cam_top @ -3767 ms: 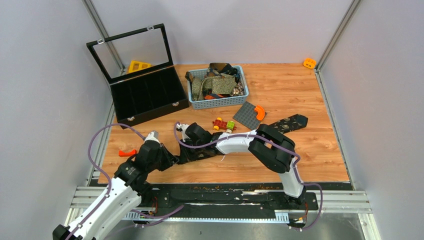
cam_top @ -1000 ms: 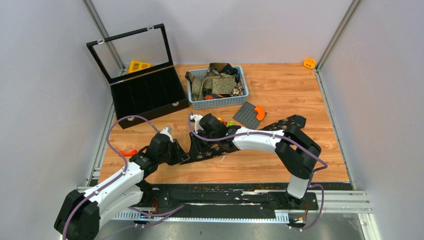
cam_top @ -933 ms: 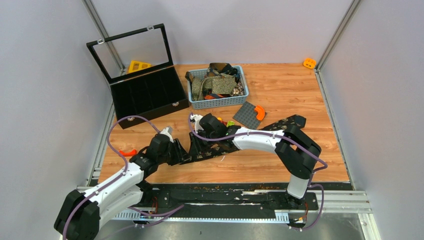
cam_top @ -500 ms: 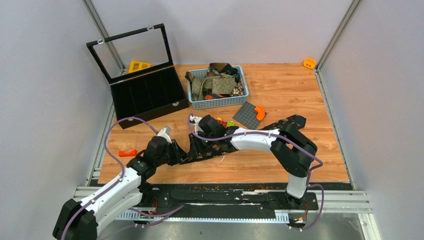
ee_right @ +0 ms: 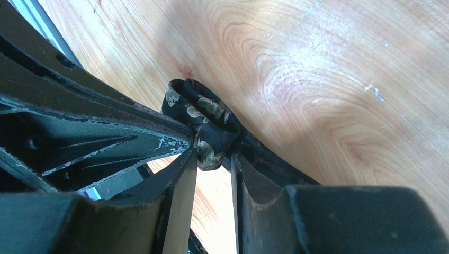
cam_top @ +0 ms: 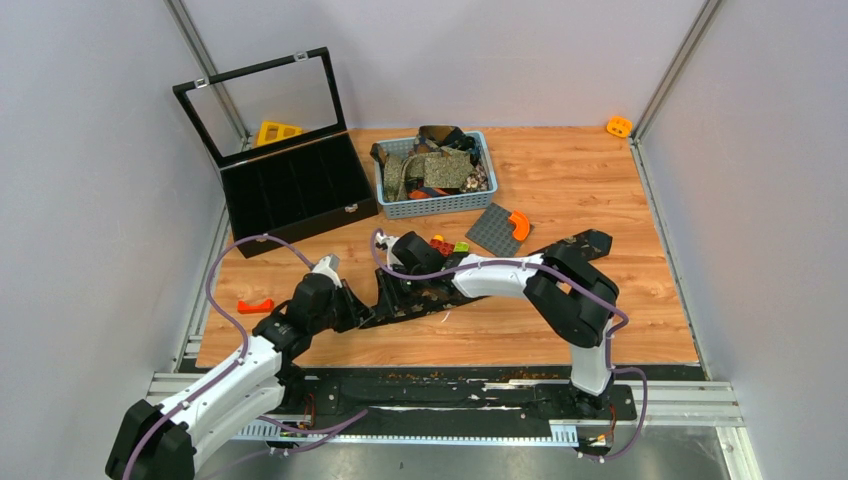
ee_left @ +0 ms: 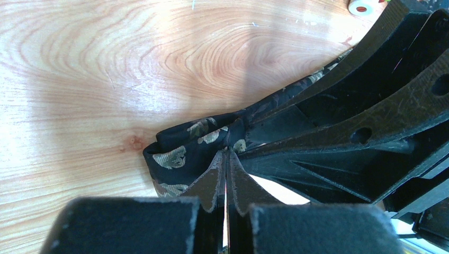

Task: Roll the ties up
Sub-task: Roll the tie at the center of the board.

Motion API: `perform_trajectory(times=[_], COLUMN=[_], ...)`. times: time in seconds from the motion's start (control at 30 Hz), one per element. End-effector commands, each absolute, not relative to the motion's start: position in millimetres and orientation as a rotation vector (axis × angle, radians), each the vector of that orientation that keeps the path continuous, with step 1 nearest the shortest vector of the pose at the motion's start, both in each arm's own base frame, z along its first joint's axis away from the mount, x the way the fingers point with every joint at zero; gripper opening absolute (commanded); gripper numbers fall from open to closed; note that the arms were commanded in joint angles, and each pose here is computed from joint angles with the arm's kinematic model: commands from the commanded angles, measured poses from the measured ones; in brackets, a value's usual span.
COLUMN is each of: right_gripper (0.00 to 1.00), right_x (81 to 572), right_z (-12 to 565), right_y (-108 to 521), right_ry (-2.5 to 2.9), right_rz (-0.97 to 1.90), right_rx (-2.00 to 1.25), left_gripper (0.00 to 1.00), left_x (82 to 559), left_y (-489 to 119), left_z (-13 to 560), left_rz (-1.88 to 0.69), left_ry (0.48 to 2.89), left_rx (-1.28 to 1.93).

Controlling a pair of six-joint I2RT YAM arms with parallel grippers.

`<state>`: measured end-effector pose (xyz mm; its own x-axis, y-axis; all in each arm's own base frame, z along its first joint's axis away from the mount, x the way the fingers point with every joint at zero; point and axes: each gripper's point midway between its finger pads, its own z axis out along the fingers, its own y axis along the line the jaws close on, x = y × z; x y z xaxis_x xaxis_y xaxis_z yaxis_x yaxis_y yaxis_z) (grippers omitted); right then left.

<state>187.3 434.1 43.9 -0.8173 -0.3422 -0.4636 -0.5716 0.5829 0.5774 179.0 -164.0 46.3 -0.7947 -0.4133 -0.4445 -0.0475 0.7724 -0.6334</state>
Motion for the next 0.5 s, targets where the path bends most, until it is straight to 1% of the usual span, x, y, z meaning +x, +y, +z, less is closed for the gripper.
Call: perform_trajectory(times=[0.0,0.07,0.1,0.17,0.27,0.37,0.47], right_gripper=[0.29,0.24,0.21,0.16,0.09,0.05,0.0], right_x=[196.2,196.1,195.8,194.6,192.1,189.2,186.4], right_z=[49.9,46.8,45.0,40.4,32.8,23.9,15.2], right_y=[447.4,446.1,444.6,440.7,435.0,430.3,426.4], right_ry=[2.488,2.497,2.504,2.518,2.541,2.565,2.59], right_rz=[1.101,1.09,1.08,1.062,1.044,1.028,1.015], right_rx=[-0.728,-0.727,-0.724,-0.722,-0.713,-0.707,-0.703], left_gripper=[0.0,0.03,0.07,0.17,0.36,0.5,0.54], left_x=[182.1,182.0,182.2,181.9,181.5,180.9,178.8], left_y=[-169.1,-168.4,-167.3,-163.2,-157.6,-151.2,-141.9], left_z=[55.2,57.5,58.9,61.7,68.4,75.1,77.9], left_rz=[-0.862,-0.857,-0.849,-0.822,-0.792,-0.76,-0.704], left_ry=[2.35,2.349,2.349,2.354,2.343,2.33,2.338], left_rx=[-0.299,-0.296,-0.298,-0.309,-0.312,-0.318,-0.338])
